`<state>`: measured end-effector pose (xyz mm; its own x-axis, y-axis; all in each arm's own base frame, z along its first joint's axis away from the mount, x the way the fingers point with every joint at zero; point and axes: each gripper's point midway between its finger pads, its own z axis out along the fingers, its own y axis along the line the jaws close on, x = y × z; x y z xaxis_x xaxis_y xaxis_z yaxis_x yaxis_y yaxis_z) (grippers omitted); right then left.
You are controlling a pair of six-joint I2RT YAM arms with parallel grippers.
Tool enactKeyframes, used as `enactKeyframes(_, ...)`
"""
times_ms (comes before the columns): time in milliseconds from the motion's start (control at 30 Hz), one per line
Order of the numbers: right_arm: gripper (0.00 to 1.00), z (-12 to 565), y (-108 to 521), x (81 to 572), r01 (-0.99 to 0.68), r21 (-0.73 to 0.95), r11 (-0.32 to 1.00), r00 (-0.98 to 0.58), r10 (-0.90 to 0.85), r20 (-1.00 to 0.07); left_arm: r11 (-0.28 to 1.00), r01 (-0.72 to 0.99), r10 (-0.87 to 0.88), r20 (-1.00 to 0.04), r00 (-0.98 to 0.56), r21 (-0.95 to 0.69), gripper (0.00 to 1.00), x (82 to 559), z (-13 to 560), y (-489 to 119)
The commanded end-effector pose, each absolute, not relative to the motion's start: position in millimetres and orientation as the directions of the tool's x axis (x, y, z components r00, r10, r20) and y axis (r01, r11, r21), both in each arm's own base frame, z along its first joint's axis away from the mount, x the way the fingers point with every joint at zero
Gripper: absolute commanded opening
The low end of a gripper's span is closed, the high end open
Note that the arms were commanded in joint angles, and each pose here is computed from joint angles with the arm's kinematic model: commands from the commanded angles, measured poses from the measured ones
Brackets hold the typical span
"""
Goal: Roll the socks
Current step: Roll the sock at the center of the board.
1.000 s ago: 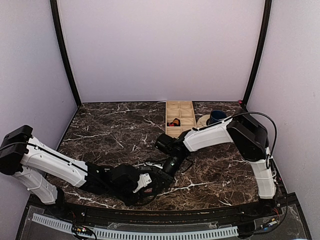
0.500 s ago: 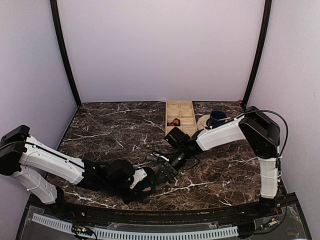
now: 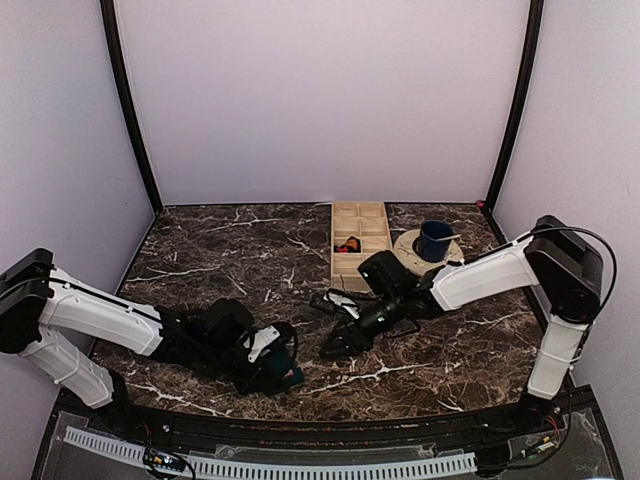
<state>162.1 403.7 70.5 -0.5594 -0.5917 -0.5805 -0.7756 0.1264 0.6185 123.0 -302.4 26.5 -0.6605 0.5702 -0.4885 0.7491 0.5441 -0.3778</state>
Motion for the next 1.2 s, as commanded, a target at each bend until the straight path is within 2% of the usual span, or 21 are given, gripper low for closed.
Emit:
enactKeyframes(0,0.34,84,410,177,-0.900,0.408,0.151,-0.420,-0.547,-0.724,0.527,0.694,0.565,-0.408,-0.717,-0.491,0.00,110,20,-296)
enactKeyframes(167,0.35,89,416,163,-0.971,0.196,0.138,-0.240,-0.577,-0.781,0.491,0.624,0.537,-0.354,-0.766,-0.608,0.00,107,23,-301)
enactKeyframes(400,0.38,89,426,143,-0.993,-0.062,0.102,-0.015,-0.622,-0.783,0.455,0.563,0.525,-0.302,-0.796,-0.690,0.00,107,28,-308)
enactKeyframes(600,0.44,76,438,125,-0.986,-0.164,0.024,0.106,-0.670,-0.735,0.442,0.515,0.504,-0.271,-0.820,-0.734,0.00,109,28,-308)
enactKeyframes(867,0.44,62,449,104,-0.967,-0.245,-0.066,0.219,-0.702,-0.678,0.398,0.456,0.525,-0.211,-0.825,-0.796,0.00,99,25,-312)
enactKeyframes(1167,0.43,47,454,92,-0.948,-0.293,-0.123,0.289,-0.719,-0.632,0.374,0.438,0.530,-0.200,-0.824,-0.817,0.00,97,28,-314)
